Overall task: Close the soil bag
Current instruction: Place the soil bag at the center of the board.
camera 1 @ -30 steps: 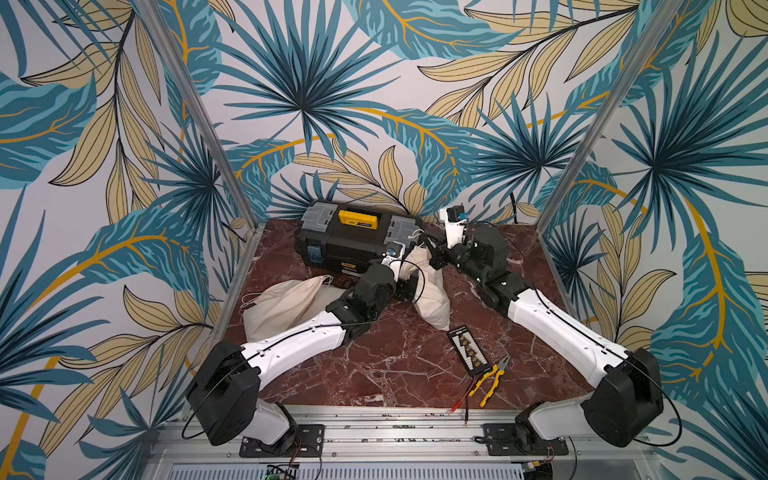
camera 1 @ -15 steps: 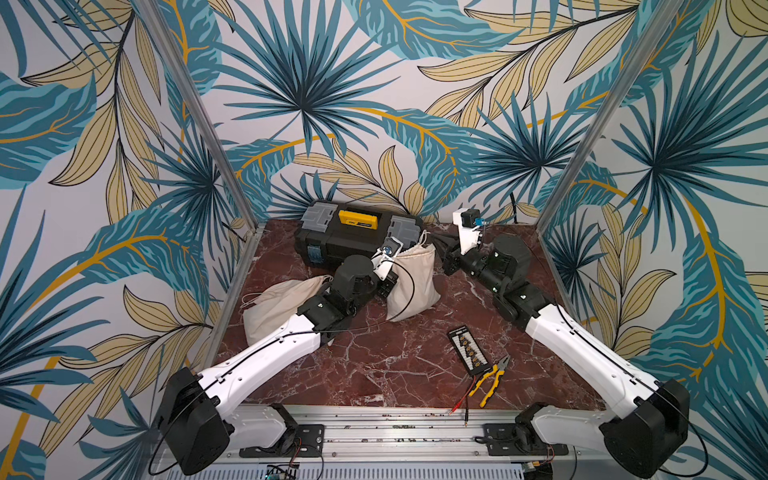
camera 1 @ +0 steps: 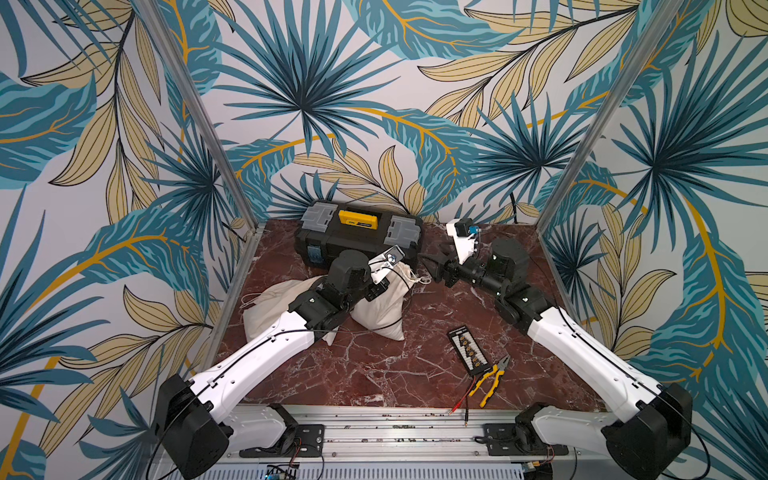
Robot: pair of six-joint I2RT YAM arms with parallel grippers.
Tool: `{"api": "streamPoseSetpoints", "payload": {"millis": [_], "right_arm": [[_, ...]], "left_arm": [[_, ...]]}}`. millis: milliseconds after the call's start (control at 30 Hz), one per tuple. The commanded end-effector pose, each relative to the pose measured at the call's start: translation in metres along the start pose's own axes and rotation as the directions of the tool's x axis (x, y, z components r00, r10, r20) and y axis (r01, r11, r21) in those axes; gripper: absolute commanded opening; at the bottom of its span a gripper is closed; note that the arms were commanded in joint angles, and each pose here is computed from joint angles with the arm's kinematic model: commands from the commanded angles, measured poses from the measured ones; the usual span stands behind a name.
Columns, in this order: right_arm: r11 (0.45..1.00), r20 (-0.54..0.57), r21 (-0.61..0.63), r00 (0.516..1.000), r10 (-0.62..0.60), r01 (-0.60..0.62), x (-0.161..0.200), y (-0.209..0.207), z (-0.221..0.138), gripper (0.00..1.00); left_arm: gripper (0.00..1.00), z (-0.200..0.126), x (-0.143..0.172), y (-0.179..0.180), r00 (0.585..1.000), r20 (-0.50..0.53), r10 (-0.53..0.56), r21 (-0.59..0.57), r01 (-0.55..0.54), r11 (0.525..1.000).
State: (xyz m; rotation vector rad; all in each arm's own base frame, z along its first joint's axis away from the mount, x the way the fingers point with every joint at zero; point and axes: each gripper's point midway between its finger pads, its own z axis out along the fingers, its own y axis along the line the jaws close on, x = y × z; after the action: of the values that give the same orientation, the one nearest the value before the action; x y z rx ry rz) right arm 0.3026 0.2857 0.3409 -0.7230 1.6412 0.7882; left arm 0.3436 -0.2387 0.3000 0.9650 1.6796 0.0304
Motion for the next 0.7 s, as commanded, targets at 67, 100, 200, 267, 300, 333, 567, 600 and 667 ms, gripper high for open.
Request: {"api": "streamPoseSetpoints", "payload": {"millis": [67,100,200,267,300,333,567,600,667], "right_arm": [[0.995,-0.089,0.032,0.992,-0.095,0.098,0.055,0.001,-0.033,0.77],[0.992,-0.066,0.030,0.990,-0.122,0.124,0.057,0.003,-0.039,0.79],[0.979,0.001,0.009,0.979,-0.204,0.204,0.066,0.012,-0.052,0.85],[0.964,0.025,-0.046,0.965,-0.261,0.262,0.072,0.021,-0.051,0.86],[0.958,0.052,-0.051,0.958,-0.280,0.283,0.069,0.022,-0.049,0.87],[0.951,0.072,-0.055,0.951,-0.299,0.303,0.067,0.023,-0.046,0.87],[0.883,0.144,0.092,0.871,-0.469,0.460,0.043,0.002,-0.029,0.87],[0.874,0.141,0.099,0.863,-0.486,0.476,0.041,0.000,-0.026,0.87],[0.854,0.142,0.100,0.842,-0.521,0.511,0.037,0.000,-0.021,0.86]], "left_arm": [[0.00,-0.022,-0.028,0.017,0.994,0.105,0.008,-0.050,-0.002,0.999],[0.00,-0.023,-0.027,0.017,0.994,0.106,0.009,-0.052,-0.003,0.999],[0.00,-0.026,-0.027,0.019,0.994,0.110,0.005,-0.059,0.001,0.998],[0.00,-0.026,-0.026,0.017,0.994,0.112,0.001,-0.053,0.005,0.999],[0.00,-0.026,-0.026,0.016,0.993,0.117,-0.002,-0.049,0.008,0.999],[0.00,-0.027,-0.027,0.016,0.993,0.122,-0.003,-0.047,0.009,0.999],[0.00,-0.029,-0.024,0.015,0.993,0.117,-0.002,-0.044,0.007,0.999],[0.00,-0.029,-0.023,0.014,0.993,0.116,-0.003,-0.042,0.008,0.999],[0.00,-0.029,-0.023,0.013,0.993,0.116,-0.004,-0.040,0.009,0.999]]}}
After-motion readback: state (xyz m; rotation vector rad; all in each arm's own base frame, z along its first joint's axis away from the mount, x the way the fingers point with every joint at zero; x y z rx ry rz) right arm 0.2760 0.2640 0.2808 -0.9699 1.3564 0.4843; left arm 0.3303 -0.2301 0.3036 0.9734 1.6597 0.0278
